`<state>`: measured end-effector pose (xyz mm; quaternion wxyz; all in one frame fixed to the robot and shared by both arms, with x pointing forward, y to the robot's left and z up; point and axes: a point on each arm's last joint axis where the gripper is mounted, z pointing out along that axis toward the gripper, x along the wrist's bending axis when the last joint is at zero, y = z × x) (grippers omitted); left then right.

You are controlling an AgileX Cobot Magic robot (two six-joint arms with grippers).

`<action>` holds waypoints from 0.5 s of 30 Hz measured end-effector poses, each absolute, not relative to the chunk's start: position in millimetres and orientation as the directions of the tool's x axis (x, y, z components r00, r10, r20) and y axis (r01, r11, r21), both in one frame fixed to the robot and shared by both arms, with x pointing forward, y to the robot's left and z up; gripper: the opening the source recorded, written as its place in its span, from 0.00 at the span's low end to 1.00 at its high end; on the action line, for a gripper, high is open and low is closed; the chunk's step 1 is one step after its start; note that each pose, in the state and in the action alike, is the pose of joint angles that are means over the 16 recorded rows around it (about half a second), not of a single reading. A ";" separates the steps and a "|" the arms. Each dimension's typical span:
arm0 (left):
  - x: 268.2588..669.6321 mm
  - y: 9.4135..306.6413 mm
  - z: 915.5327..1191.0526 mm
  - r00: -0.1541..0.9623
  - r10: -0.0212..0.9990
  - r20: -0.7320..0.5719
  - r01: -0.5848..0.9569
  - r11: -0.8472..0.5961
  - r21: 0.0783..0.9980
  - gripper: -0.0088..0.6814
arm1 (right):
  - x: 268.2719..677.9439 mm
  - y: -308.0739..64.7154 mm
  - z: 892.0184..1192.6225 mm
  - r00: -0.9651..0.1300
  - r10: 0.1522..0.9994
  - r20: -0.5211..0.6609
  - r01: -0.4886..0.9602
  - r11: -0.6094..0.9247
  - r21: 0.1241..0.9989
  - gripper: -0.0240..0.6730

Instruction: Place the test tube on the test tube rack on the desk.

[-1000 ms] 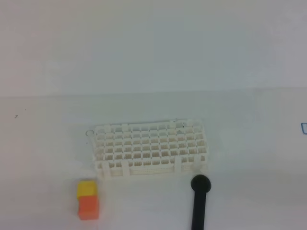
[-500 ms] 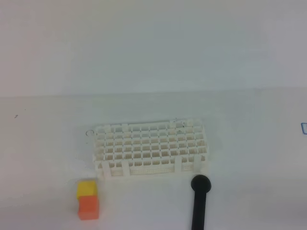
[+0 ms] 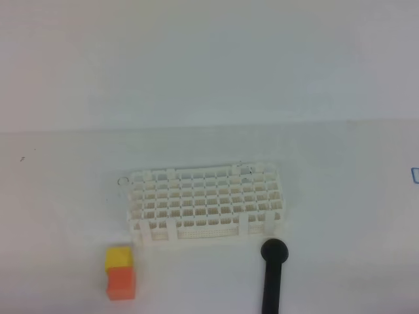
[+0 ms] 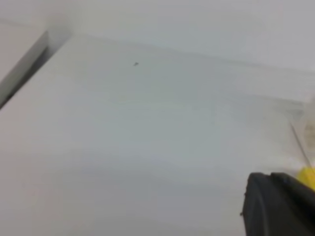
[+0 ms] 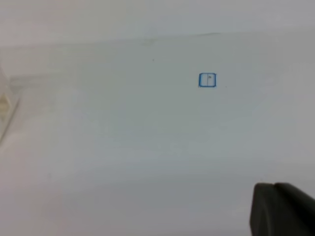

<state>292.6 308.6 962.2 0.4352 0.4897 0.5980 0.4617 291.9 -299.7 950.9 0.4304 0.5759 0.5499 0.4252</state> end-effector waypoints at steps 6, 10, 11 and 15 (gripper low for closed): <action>292.4 303.4 958.6 -0.082 0.996 -0.044 0.227 0.062 0.972 0.01 | 291.7 -299.7 949.3 0.016 0.999 -0.031 0.276 0.026 0.961 0.03; 292.2 302.4 957.3 -0.073 0.996 -0.050 0.242 0.066 0.968 0.01 | 291.7 -300.0 949.3 0.009 0.998 -0.062 0.277 0.057 0.959 0.03; 292.2 302.3 957.2 -0.073 0.996 -0.052 0.243 0.068 0.968 0.01 | 291.7 -300.0 949.3 0.008 0.998 -0.069 0.277 0.064 0.959 0.03; 292.2 302.3 957.2 -0.075 0.996 -0.058 0.242 0.074 0.967 0.01 | 291.7 -300.1 949.3 0.004 0.996 -0.087 0.277 0.082 0.957 0.03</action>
